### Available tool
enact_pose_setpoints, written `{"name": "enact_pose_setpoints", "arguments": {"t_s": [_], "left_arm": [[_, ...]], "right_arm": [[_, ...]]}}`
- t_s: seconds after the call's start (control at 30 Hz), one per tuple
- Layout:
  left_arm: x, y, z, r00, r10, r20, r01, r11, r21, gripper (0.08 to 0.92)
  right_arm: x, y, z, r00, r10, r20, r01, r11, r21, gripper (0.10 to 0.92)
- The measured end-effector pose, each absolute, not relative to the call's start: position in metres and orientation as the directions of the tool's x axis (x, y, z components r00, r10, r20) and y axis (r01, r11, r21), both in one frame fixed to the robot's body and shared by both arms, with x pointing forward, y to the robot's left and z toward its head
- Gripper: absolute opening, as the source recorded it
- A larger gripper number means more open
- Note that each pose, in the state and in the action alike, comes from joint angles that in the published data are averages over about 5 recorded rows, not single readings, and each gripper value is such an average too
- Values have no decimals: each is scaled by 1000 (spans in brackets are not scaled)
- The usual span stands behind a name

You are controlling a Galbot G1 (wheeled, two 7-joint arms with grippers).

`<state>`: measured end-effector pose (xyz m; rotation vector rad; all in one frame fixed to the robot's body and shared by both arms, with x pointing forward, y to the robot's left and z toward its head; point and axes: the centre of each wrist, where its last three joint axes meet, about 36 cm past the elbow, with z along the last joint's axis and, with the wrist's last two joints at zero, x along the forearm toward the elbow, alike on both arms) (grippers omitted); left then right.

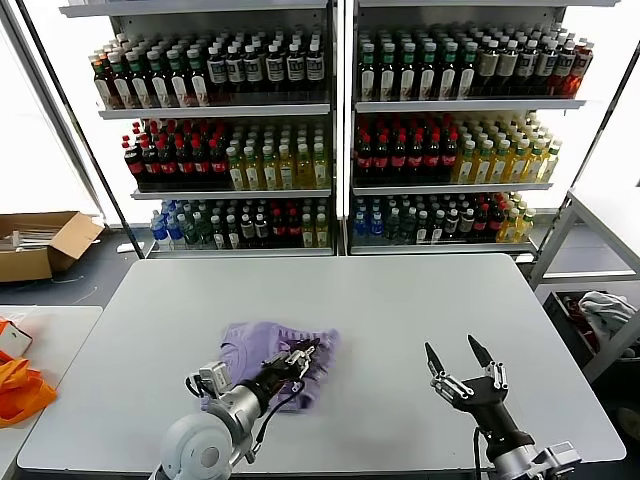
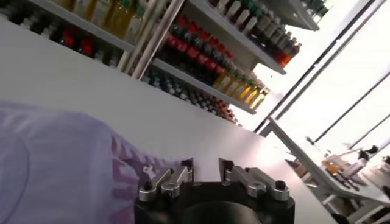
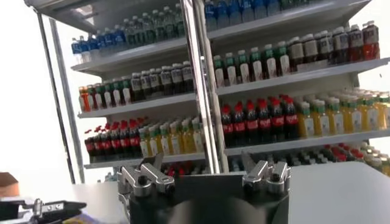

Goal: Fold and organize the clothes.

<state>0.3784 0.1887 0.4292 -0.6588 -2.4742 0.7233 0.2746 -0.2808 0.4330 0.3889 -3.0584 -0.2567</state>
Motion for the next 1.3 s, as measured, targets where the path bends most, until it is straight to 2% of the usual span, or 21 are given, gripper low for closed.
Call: {"name": "enact_pose_setpoints", "arguments": {"t_s": [0.2,0.5,0.6,0.77,1.07,1.3], "left_arm": [[378,197,441,-782,582,225,346,705,-620,528],[377,231,459,-841,522,144,346,723,-597,779],[373,240,463,-858,499,122,341,732,-590,816],[365,248,464,-876,472,103,333,744,-579,822],[359,258,464,-891,446,82,327,758,-564,822],[357,260,464,-892,449,62,340,753,-563,823]], "right_arm": [[290,-262,430,-957,-267,111,-234,942,241,823],[316,-202,410,-897,-349,271,-250,907,340,823],[321,-178,402,-865,-384,324,-266,897,353,823],[328,-150,392,-819,-417,394,-286,892,350,798],[332,-128,387,-780,-436,449,-318,894,316,550],[333,-125,387,-775,-441,454,-345,896,281,351]]}}
